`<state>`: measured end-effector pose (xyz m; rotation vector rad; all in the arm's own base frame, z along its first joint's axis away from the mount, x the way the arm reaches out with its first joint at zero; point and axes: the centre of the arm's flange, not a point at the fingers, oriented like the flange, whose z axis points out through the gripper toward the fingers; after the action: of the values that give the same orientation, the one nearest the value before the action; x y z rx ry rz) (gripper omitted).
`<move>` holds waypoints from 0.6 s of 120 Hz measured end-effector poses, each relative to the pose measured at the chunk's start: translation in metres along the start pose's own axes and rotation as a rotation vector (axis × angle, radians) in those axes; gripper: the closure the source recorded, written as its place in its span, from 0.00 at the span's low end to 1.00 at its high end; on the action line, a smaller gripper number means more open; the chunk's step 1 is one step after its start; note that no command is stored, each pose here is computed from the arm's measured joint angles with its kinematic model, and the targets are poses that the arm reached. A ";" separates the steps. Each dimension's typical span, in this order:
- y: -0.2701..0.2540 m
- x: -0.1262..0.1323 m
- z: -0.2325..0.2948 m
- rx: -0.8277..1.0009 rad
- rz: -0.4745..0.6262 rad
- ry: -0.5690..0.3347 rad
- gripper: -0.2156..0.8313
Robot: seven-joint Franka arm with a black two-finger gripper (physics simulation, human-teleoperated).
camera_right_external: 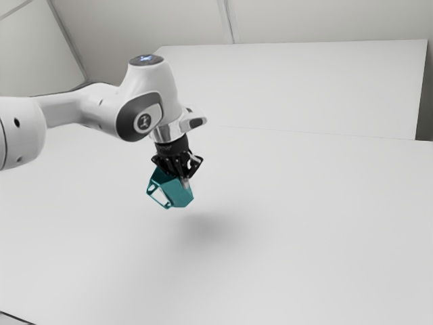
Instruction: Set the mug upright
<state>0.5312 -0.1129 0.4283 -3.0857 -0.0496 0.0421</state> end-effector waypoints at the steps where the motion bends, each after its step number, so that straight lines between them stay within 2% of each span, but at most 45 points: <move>1: -0.001 0.000 0.001 0.001 -0.002 -0.002 0.94; 48: -0.051 0.006 0.040 0.022 -0.092 -0.060 0.95; 72: -0.007 0.001 0.060 0.034 -0.013 -0.071 0.96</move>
<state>0.5305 -0.1029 0.3686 -3.0489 -0.0708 0.1511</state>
